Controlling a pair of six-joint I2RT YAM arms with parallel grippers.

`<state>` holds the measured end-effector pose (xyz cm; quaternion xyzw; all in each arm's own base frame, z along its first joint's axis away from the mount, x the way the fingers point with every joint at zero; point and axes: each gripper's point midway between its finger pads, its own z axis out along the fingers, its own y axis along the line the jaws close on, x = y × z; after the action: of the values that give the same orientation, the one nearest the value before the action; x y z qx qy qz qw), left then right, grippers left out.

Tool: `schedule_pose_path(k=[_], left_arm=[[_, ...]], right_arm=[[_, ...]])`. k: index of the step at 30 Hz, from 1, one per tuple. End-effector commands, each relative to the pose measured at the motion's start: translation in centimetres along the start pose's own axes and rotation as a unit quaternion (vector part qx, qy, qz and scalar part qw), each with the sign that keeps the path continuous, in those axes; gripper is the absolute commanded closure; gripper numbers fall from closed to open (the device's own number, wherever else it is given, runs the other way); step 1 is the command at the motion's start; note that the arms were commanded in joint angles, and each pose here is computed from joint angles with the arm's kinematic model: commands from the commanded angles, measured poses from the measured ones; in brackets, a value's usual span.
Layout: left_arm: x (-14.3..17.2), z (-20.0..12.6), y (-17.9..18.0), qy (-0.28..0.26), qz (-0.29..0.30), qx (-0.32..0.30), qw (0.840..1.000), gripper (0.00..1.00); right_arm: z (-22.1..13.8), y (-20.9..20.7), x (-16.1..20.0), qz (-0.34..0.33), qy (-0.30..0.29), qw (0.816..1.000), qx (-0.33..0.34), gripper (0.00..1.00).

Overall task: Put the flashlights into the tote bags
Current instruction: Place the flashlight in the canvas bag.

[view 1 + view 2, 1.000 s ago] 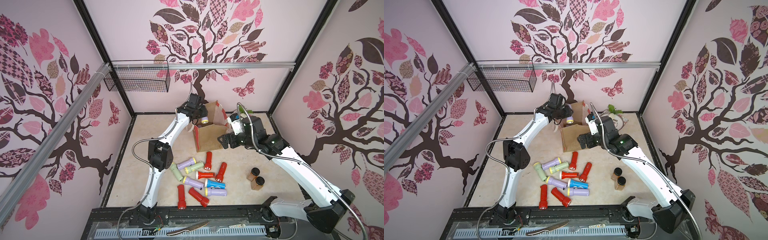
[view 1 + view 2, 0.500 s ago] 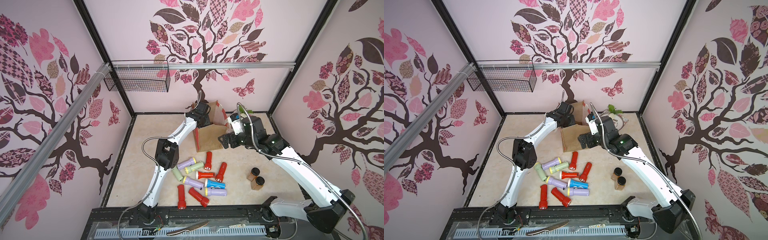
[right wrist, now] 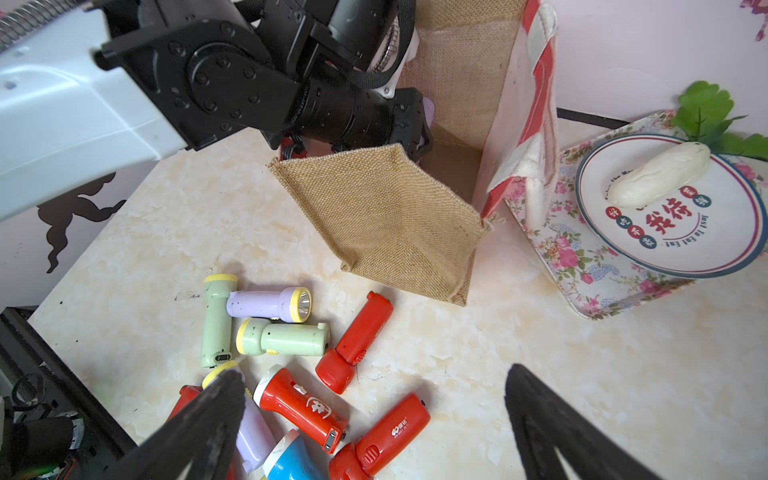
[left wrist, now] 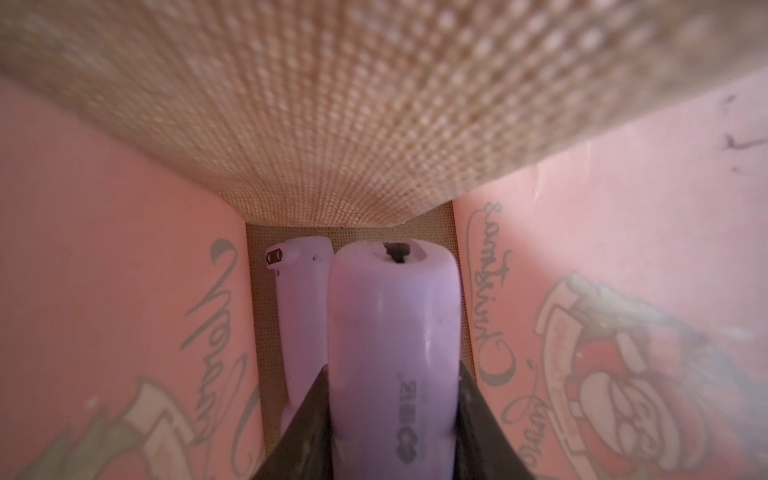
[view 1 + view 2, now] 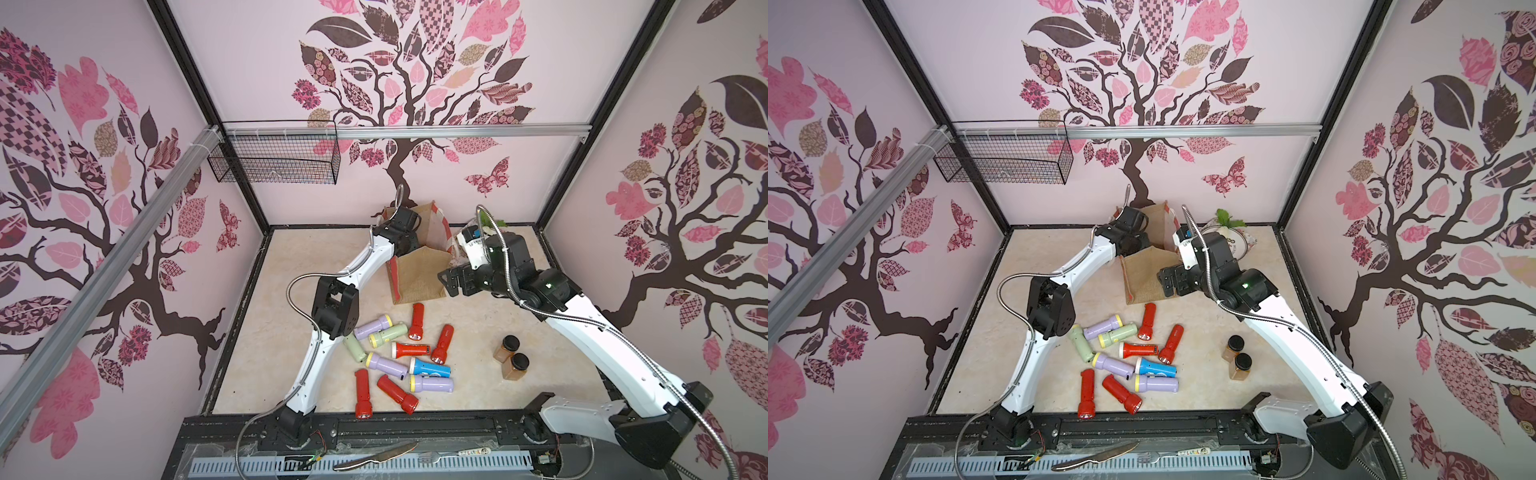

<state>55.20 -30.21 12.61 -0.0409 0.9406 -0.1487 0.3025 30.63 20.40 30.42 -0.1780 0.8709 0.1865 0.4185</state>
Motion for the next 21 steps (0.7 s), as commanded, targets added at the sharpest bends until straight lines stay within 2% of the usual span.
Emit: schedule_pose_path(k=[1, 4, 8, 14, 18, 21], left_arm=[[-4.0, -4.6, -2.2, -0.061, 0.0, 0.036, 0.998, 0.49], [-5.3, -7.0, -3.2, -0.078, 0.004, 0.056, 0.995, 0.36], [-6.9, -10.5, -4.5, -0.102, 0.013, 0.084, 0.991, 0.25], [-8.5, -16.6, -6.5, -0.125, 0.03, 0.139, 0.982, 0.21], [-7.9, -21.5, -7.1, -0.125, 0.052, 0.172, 0.976, 0.2], [-7.0, -25.0, -6.3, -0.133, 0.059, 0.176, 0.973, 0.18]], right_arm=[[-1.9, 0.2, -2.2, -0.007, -0.043, 0.999, 0.001, 0.0], [-2.1, 0.2, -2.4, -0.005, -0.046, 0.999, 0.0, 0.0], [-2.2, 0.3, -2.4, -0.003, -0.048, 0.999, 0.0, 0.0], [-2.5, 0.2, -2.7, 0.0, -0.047, 0.999, 0.003, 0.0], [-2.6, 0.2, -2.7, 0.001, -0.046, 0.999, 0.005, 0.0], [-2.6, 0.3, -2.5, 0.003, -0.043, 0.999, 0.001, 0.0]])
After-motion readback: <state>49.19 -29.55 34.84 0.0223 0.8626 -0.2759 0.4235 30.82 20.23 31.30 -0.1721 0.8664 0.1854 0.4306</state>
